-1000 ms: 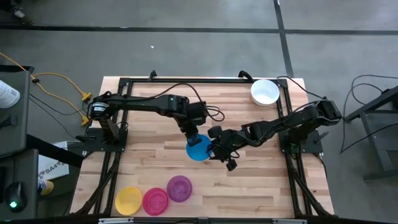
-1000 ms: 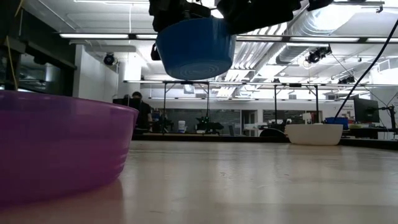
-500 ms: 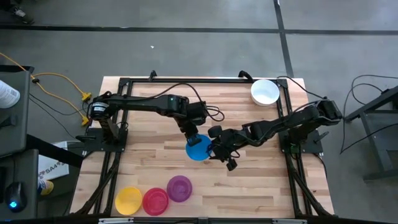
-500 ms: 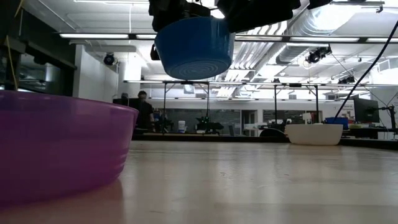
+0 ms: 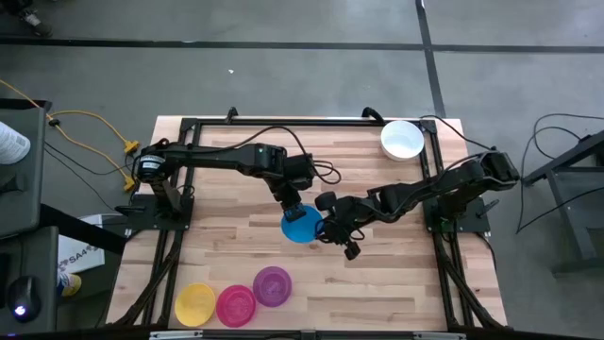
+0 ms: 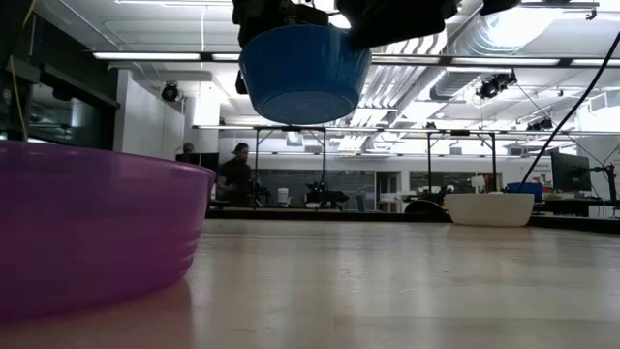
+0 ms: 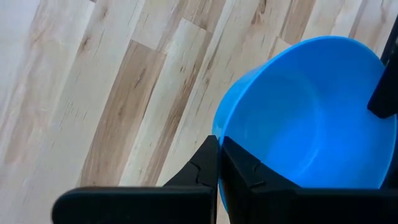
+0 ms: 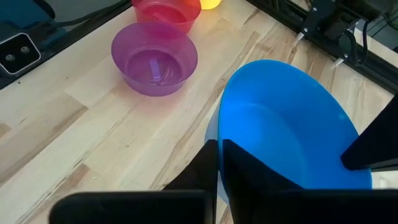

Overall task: Nest bowls inside each other
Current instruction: Stack the blue bowl on the white bowl

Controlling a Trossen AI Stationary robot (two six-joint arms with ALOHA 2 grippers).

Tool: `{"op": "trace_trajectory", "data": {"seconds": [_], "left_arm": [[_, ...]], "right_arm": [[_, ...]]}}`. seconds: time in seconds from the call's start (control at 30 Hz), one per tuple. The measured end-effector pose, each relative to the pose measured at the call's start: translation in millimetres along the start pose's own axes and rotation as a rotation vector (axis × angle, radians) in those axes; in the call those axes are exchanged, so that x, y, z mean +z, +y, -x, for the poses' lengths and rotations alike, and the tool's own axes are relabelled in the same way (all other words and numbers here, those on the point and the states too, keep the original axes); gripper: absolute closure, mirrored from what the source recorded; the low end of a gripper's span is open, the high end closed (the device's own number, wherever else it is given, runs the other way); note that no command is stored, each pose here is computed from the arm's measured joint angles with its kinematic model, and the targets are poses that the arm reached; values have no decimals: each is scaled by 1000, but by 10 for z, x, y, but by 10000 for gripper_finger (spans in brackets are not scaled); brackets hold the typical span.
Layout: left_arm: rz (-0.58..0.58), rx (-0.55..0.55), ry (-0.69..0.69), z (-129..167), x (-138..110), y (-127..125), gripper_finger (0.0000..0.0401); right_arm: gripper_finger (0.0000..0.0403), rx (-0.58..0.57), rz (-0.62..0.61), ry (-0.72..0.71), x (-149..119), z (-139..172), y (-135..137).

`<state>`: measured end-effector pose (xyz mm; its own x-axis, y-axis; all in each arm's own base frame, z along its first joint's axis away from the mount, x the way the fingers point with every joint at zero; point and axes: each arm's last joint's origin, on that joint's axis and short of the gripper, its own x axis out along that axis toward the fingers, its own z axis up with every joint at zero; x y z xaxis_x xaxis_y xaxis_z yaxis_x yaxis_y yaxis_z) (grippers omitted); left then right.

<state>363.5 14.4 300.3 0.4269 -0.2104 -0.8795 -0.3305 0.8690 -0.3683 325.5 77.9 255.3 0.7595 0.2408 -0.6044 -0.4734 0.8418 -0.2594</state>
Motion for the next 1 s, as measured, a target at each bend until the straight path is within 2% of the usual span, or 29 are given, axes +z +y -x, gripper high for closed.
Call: {"op": "trace_trajectory", "data": {"seconds": [0.2, 0.6, 1.0], "left_arm": [[-14, -2, -6, 0, 6, -2, 391], [-226, -16, -65, 4, 60, -25, 365], [-339, -6, -73, 4, 65, -27, 315]], "right_arm": [[398, 18, 20, -11, 5, -1, 4], [399, 34, 8, 21, -22, -1, 26], [400, 57, -29, 39, -13, -3, 117]]}}
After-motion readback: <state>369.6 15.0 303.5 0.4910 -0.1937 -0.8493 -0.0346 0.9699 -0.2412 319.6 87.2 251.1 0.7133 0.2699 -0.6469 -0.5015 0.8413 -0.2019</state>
